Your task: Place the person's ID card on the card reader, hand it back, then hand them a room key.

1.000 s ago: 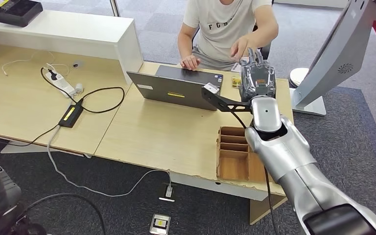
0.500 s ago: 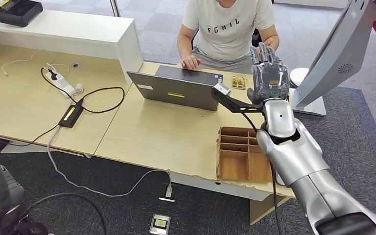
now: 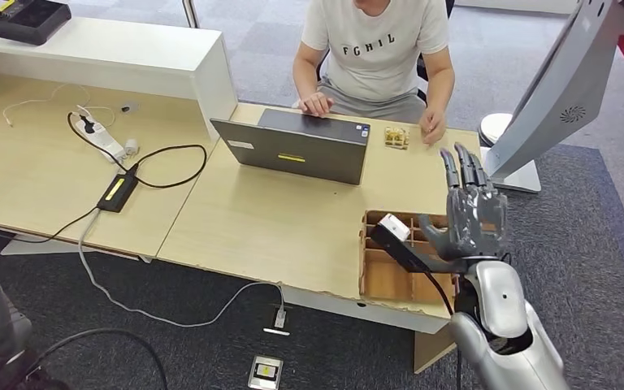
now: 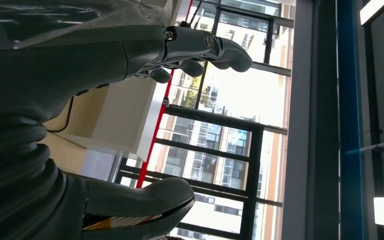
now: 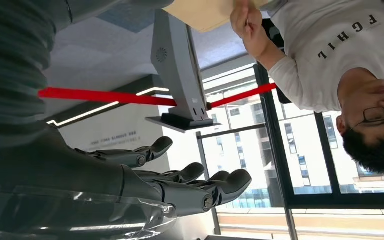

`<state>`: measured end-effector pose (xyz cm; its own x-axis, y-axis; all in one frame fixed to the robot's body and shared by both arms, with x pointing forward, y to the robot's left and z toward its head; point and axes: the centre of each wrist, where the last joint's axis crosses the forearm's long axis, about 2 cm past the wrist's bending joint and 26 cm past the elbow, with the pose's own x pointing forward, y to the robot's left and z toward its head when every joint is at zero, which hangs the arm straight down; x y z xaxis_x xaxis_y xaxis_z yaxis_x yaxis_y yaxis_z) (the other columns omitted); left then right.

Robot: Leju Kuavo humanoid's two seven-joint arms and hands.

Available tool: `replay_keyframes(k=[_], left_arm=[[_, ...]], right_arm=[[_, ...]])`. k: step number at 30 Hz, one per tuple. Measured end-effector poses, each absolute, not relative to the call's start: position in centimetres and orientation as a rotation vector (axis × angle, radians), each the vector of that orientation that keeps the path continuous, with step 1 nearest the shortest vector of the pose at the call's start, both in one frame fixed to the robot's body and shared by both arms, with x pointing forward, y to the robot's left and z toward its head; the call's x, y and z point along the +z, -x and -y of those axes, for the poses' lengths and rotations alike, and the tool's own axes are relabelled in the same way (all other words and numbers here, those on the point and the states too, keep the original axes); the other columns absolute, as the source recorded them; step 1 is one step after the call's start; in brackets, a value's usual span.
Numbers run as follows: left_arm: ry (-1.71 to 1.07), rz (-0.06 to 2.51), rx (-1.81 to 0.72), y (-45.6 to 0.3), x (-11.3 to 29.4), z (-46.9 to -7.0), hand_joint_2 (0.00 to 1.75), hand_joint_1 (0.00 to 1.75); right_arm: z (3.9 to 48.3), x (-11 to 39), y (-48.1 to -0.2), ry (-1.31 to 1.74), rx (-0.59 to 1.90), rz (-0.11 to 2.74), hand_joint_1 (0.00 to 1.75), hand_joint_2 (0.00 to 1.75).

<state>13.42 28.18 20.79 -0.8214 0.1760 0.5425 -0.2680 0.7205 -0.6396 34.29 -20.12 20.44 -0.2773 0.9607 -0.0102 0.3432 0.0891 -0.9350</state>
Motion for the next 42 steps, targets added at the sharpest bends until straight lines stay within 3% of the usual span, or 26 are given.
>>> replay_keyframes(k=[5, 12, 28, 42], left_arm=[[-0.078, 2.336, 0.99, -13.4, 20.8, -28.4, 1.75, 0.0], [-0.127, 2.309, 1.004, -13.1, 20.5, -28.6, 1.75, 0.0], [-0.039, 2.317, 1.003, -14.4, 21.1, -28.6, 1.75, 0.0], [0.008, 2.328, 0.99, -15.4, 21.4, -28.3, 1.75, 0.0]], right_arm=[[21.3, 19.2, -30.2, 1.26, 1.162, 1.735, 0.0, 1.75], [22.2, 18.7, -27.9, 1.244, 1.146, 1.755, 0.0, 1.75], [22.7, 18.1, -28.0, 1.243, 1.159, 1.738, 0.0, 1.75], [24.6, 15.7, -30.9, 1.299, 1.184, 1.628, 0.0, 1.75]])
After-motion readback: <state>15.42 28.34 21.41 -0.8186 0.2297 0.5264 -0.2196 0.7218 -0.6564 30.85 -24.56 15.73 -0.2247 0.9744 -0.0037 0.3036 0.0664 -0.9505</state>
